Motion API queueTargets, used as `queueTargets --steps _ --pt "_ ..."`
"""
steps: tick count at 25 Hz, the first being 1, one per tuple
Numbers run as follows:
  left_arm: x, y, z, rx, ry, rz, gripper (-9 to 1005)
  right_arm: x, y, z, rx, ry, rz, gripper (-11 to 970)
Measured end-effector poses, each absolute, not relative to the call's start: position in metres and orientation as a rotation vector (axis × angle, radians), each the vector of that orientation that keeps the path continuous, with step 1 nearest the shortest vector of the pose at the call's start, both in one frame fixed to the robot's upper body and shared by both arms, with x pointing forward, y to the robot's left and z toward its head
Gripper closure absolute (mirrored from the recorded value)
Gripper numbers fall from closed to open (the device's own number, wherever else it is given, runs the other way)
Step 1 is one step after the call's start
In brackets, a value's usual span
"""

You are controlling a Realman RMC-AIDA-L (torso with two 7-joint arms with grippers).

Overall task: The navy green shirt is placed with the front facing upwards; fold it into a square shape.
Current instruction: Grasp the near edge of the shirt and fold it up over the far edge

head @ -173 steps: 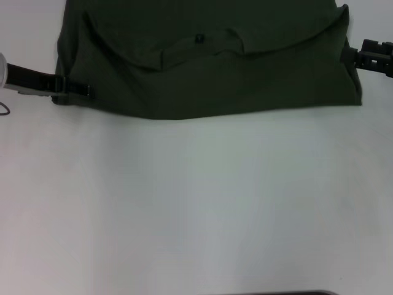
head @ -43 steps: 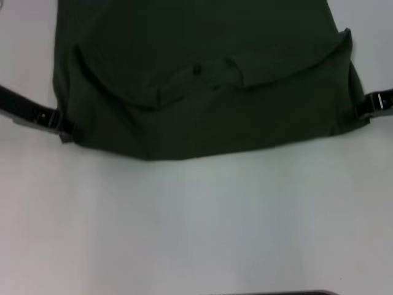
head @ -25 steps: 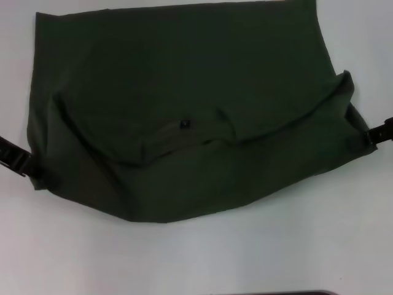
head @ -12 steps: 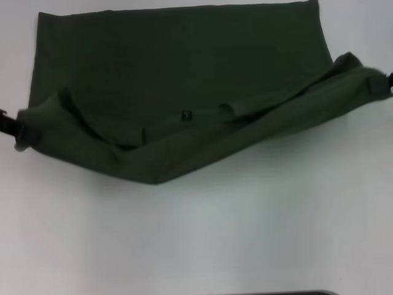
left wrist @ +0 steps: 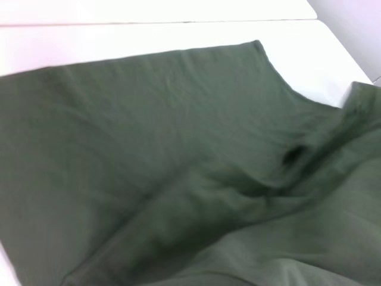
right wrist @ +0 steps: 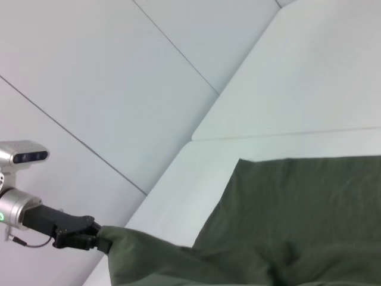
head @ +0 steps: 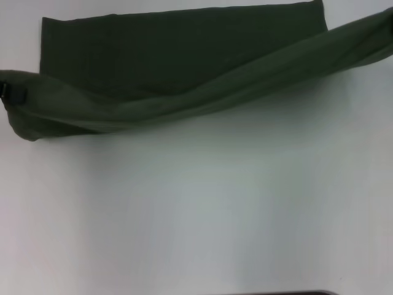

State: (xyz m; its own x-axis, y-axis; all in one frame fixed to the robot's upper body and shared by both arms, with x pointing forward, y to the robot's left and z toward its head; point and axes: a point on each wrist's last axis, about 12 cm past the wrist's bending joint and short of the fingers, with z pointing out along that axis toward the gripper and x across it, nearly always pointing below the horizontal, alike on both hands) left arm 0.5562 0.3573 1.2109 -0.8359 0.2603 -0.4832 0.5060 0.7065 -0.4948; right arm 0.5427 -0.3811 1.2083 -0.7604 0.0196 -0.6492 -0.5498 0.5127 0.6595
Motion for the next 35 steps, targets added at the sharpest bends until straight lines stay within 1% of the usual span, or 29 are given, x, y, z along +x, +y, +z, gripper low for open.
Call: queueTargets --steps 7,11,16,19,23,29,34,35 --pt "0.554 0.357 1.204 0.59 2.559 -0.903 873 0.542 -0.376 1.199 -0.431 2.204 1.24 912" --pt "0.555 0.355 1.199 0.564 2.54 -0.896 873 0.536 -0.373 1.187 -0.405 2.255 1.251 913" --pt "0.565 0.35 1.202 0.549 2.511 -0.864 873 0.527 -0.381 1.175 -0.333 2.283 1.241 913" --pt "0.579 0.342 1.207 0.509 2.472 -0.827 873 0.528 -0.39 1.175 -0.244 2.24 1.205 913" --pt "0.597 0.326 1.206 0.449 2.423 -0.759 873 0.536 -0.388 1.172 -0.164 2.115 1.17 912" --pt "0.622 0.295 1.195 0.428 2.371 -0.614 873 0.565 -0.367 1.16 -0.119 2.029 1.109 913" --pt "0.636 0.273 1.18 0.373 2.285 -0.461 877 0.586 -0.353 1.145 -0.053 2.003 1.015 913" --pt "0.636 0.273 1.18 0.373 2.285 -0.461 875 0.589 -0.35 1.143 -0.048 2.003 0.997 912"
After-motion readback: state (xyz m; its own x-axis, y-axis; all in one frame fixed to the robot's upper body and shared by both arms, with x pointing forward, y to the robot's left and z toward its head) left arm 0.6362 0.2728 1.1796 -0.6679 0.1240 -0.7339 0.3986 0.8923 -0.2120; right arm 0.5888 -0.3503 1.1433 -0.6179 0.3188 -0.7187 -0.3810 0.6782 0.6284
